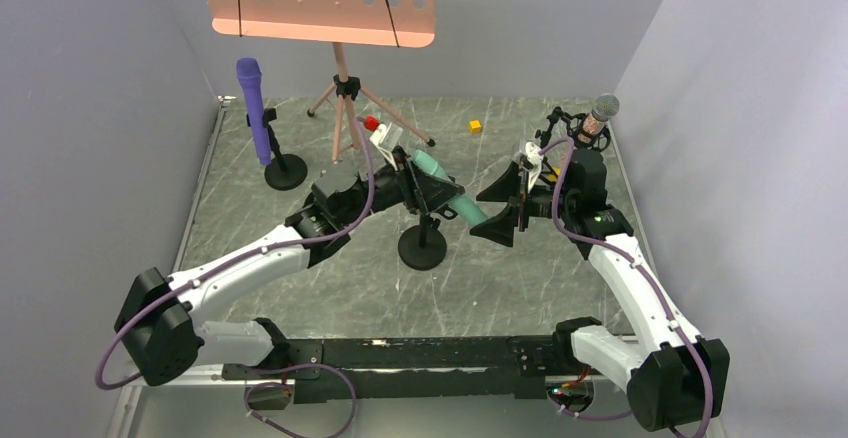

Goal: Attach the microphones to the stand

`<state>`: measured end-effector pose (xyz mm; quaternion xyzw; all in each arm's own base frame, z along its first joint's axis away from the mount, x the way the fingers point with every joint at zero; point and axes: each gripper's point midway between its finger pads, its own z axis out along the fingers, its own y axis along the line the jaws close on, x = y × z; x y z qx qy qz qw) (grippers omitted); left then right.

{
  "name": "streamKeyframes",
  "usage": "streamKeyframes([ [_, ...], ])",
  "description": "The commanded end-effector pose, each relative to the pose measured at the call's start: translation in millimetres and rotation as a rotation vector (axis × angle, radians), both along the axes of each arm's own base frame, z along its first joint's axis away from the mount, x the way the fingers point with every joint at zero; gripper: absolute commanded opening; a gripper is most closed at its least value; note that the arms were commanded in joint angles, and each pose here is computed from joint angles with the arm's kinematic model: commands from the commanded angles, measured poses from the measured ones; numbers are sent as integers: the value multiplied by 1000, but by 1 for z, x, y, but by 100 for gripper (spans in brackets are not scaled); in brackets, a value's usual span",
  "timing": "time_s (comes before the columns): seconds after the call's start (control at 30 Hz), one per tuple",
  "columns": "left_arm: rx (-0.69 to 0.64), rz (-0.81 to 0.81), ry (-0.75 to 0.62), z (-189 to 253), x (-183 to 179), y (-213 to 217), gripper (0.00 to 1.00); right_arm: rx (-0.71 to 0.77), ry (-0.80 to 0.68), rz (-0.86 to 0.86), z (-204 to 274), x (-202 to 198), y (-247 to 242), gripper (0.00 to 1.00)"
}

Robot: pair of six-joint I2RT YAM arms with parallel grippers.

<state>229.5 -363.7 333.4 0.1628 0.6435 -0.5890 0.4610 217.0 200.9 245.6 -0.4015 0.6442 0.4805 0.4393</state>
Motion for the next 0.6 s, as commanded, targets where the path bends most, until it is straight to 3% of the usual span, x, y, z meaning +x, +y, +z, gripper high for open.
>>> streamKeyframes([
  [0.0, -15, 82, -97, 25, 2, 18, 0, -14, -88, -18, 11, 5, -5, 100],
  [0.33, 164, 285, -240, 39, 13, 70, 0, -32, -194, 22, 14, -2, -19, 100],
  [0.57, 188, 359, -338, 59, 12, 95, 0, -42, -344, 143, -11, -13, -18, 100],
])
